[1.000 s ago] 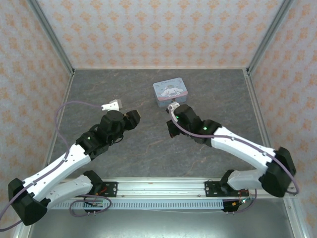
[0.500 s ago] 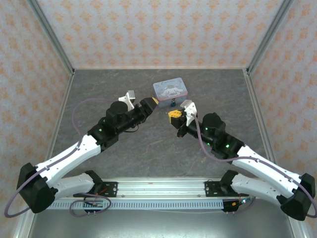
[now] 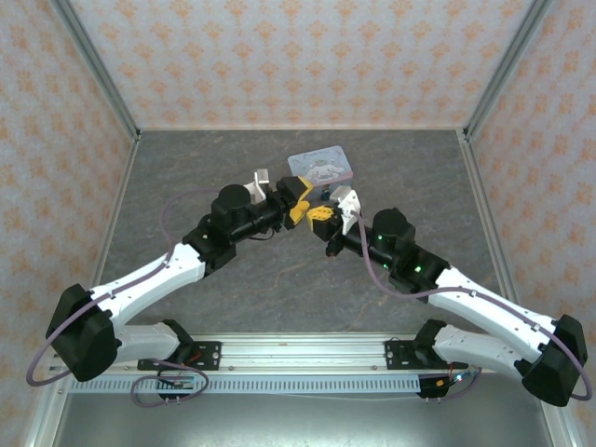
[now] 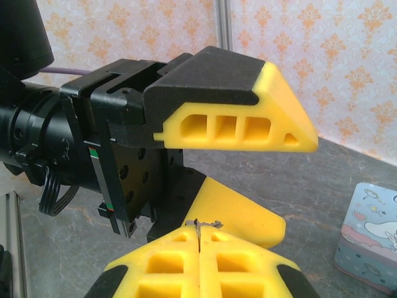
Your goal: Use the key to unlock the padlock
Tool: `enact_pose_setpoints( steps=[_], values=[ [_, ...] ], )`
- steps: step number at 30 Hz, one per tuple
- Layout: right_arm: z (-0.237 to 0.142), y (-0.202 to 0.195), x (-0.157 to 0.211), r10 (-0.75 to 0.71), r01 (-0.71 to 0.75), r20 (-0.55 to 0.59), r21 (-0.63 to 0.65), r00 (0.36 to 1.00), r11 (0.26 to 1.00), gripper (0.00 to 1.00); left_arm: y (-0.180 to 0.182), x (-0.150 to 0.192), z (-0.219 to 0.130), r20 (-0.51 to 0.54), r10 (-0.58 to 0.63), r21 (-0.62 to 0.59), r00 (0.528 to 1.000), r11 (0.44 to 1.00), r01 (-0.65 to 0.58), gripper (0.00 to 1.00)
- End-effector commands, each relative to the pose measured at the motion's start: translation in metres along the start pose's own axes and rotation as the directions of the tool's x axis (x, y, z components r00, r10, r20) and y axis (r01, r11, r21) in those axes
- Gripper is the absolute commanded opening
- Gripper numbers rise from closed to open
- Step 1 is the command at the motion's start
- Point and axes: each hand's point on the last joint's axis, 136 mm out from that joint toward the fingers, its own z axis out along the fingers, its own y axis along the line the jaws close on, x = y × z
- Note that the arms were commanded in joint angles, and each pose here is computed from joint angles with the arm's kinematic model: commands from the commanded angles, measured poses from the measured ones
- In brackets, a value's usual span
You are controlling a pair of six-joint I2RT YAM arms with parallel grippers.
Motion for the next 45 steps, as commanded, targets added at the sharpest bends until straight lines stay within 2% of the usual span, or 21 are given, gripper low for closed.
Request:
enact_pose_setpoints(
  steps=[1,3,16,28,33,37,38,41,43,45],
  values=[
    [-0.001,0.002,-0.029,-0.002,0.003,0.085,-0.012,0.996,1.0,0.0,-0.032,0.005,-0.004,-0.032,0.002,0.095,0.999,0.996,0.001,0.63],
    [0.001,0.002,-0.027,0.0,0.001,0.079,-0.013,0.997,1.0,0.0,-0.034,0.005,-0.004,-0.034,0.003,0.099,0.999,0.995,0.0,0.61],
    [-0.005,-0.004,-0.015,0.024,-0.026,0.065,0.023,0.998,0.999,0.0,-0.028,0.003,-0.004,-0.016,0.014,0.071,1.0,0.997,-0.013,0.22],
    [-0.009,-0.006,-0.011,0.034,-0.037,0.065,0.036,0.997,0.999,0.0,-0.02,0.0,-0.004,-0.003,0.02,0.04,1.0,0.999,-0.02,0.09],
    [-0.008,-0.008,-0.008,0.038,-0.04,0.058,0.042,0.998,0.998,0.0,-0.022,0.001,-0.005,-0.003,0.028,0.041,1.0,0.999,-0.028,0.0],
    [-0.009,-0.009,-0.009,0.048,-0.051,0.053,0.053,0.997,0.997,0.0,-0.024,0.0,-0.006,0.002,0.062,0.035,0.998,0.997,-0.062,0.0],
    [-0.01,-0.011,-0.009,0.057,-0.06,0.048,0.065,0.997,0.996,0.11,-0.025,0.0,-0.007,0.007,0.085,0.032,0.996,0.996,-0.085,0.0],
    [-0.014,-0.014,-0.008,0.089,-0.091,0.03,0.08,0.996,0.993,0.32,-0.03,-0.005,-0.015,0.047,0.2,0.008,0.979,0.98,-0.2,0.0],
    [-0.018,-0.017,-0.007,0.121,-0.123,0.023,0.091,0.992,0.988,0.43,-0.039,-0.009,-0.023,0.085,0.304,-0.008,0.949,0.953,-0.304,0.0],
    [-0.024,-0.022,-0.007,0.159,-0.161,0.031,0.104,0.987,0.981,0.51,-0.051,-0.011,-0.033,0.125,0.421,-0.017,0.898,0.906,-0.423,0.0]
  ],
)
